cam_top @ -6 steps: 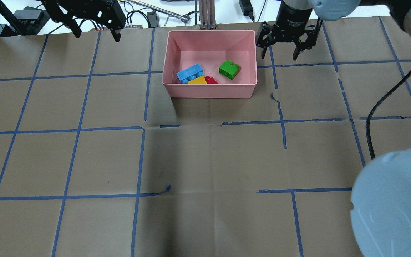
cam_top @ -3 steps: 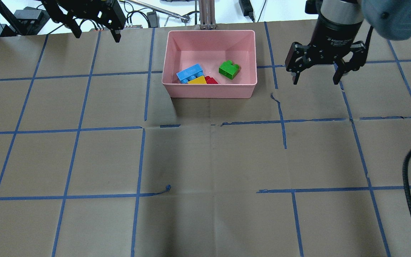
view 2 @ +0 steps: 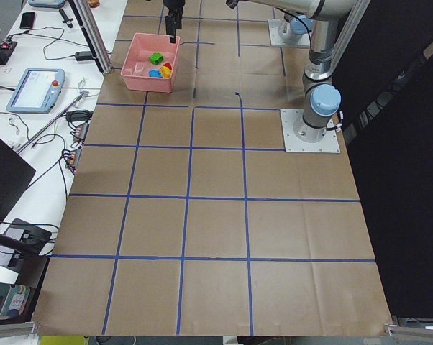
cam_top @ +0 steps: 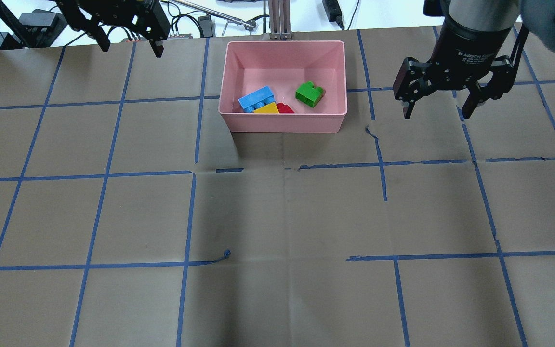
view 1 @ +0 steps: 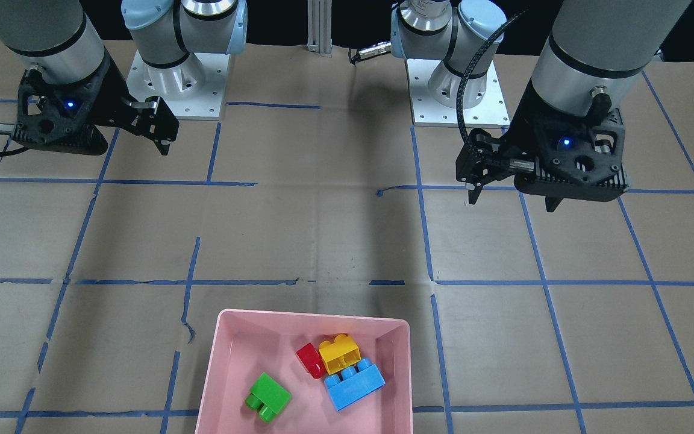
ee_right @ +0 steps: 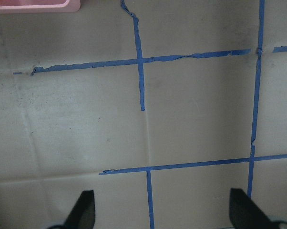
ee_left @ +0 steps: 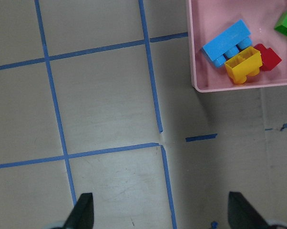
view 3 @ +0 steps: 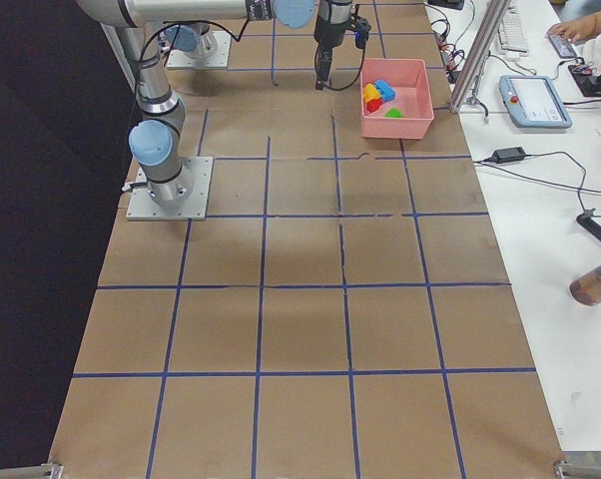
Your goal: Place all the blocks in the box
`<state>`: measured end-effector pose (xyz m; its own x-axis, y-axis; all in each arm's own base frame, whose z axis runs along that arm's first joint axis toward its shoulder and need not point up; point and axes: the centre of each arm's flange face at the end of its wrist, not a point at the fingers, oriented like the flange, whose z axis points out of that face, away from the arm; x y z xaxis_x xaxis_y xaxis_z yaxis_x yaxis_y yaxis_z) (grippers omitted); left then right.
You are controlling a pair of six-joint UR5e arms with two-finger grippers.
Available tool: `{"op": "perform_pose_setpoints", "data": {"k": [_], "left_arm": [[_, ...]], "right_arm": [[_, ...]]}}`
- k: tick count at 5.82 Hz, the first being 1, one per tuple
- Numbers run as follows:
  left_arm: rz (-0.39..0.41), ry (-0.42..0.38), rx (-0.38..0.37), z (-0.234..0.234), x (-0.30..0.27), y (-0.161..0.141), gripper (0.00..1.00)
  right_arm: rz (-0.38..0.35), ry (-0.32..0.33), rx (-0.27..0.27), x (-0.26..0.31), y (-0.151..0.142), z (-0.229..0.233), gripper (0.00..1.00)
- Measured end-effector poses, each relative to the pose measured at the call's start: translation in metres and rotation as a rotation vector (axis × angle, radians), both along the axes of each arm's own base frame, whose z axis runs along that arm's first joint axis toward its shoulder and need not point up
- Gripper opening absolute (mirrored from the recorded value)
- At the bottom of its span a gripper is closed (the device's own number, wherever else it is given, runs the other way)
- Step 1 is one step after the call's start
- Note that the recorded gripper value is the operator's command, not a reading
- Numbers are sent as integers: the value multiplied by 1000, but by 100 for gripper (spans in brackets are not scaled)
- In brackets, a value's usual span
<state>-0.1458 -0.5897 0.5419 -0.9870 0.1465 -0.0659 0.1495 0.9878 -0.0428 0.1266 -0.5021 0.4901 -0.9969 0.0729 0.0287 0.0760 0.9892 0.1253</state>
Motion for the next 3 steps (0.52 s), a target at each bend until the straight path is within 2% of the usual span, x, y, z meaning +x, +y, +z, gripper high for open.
{"op": "perform_pose_setpoints", "data": {"k": [3], "left_arm": [[0, 0, -1, 0, 0, 0, 100]], "right_arm": [[0, -9, -9, 1, -1, 2, 100]]}}
